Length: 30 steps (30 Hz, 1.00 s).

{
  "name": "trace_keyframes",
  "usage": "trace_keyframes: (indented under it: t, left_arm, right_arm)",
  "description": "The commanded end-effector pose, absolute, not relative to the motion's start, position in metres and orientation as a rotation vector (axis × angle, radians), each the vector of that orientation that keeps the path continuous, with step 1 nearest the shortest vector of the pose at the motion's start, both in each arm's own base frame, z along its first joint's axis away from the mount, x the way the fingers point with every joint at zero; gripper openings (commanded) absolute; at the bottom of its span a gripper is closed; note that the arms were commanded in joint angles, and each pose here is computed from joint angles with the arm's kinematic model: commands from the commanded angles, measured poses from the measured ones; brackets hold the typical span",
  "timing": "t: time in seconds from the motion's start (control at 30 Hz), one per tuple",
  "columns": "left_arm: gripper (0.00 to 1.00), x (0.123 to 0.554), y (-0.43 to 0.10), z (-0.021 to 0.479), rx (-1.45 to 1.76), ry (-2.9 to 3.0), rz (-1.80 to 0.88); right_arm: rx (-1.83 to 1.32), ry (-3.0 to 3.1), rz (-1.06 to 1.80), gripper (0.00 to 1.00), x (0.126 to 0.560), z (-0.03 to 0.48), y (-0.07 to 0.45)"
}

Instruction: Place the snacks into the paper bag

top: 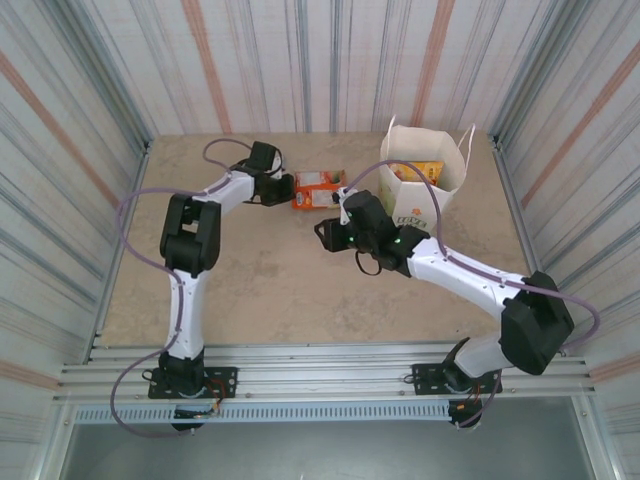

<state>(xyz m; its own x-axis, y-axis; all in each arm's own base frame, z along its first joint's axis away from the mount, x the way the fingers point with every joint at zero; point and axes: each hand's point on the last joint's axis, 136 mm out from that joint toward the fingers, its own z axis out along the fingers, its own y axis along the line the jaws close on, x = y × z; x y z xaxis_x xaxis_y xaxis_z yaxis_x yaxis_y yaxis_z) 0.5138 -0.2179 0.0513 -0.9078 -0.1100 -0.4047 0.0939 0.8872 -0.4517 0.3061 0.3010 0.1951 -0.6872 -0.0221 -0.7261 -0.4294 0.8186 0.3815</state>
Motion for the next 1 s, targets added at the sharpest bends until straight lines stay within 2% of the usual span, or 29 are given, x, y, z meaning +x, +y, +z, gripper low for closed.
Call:
trace_keyframes:
  t: [0.0, 0.53, 0.97]
  left_arm:
    - [0.00, 0.486, -0.205, 0.094, 0.137, 2.606, -0.530]
    - [0.00, 0.370, -0.178, 0.157, 0.517, 2.574, -0.282]
    - [0.00, 0.320, -0.169, 0.223, 0.827, 2.350, -0.175]
  right_arm:
    - [-0.357, 2.208, 0.664, 0.50, 0.304, 0.210, 0.291]
    - [-0.488, 2.137, 0.686, 0.50, 0.269, 0.230, 0.297]
    - [-0.606, 2.005, 0.678, 0.51, 0.266, 0.251, 0.292]
